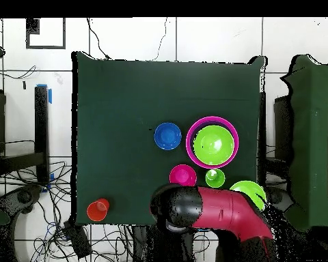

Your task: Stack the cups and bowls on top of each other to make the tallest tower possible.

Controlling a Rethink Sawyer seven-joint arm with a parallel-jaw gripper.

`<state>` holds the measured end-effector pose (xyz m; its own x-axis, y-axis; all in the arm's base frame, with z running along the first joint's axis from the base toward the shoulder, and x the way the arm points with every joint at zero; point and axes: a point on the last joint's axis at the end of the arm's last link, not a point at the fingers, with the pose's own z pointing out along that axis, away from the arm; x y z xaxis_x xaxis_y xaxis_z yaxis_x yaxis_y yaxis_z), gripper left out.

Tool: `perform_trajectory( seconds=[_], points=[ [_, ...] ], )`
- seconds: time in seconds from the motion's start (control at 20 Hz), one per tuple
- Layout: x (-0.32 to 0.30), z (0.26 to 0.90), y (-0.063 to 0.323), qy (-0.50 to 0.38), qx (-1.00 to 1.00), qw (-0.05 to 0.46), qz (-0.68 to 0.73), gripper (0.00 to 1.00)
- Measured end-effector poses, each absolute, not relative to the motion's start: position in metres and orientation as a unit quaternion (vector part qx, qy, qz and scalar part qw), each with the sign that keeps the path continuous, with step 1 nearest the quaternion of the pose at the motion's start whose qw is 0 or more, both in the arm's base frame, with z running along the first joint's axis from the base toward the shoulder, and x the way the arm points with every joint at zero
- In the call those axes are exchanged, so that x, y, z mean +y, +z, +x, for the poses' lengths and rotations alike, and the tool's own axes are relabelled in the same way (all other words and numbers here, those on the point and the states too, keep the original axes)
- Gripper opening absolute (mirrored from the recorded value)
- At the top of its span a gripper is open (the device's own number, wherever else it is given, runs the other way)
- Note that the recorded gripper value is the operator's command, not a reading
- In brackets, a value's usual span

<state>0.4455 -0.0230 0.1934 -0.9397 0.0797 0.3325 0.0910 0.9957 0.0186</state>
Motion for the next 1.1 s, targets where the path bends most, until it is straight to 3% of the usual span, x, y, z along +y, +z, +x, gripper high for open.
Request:
perform_trajectory(
  seconds=[0.7, 1.1],
  points=[
    [-0.008, 0.459, 0.153, -0.025, -0.982, 0.186, -0.005, 0.0],
    [-0.024, 0.475, 0.131, -0.025, -0.986, 0.163, -0.006, 0.0]
  ],
)
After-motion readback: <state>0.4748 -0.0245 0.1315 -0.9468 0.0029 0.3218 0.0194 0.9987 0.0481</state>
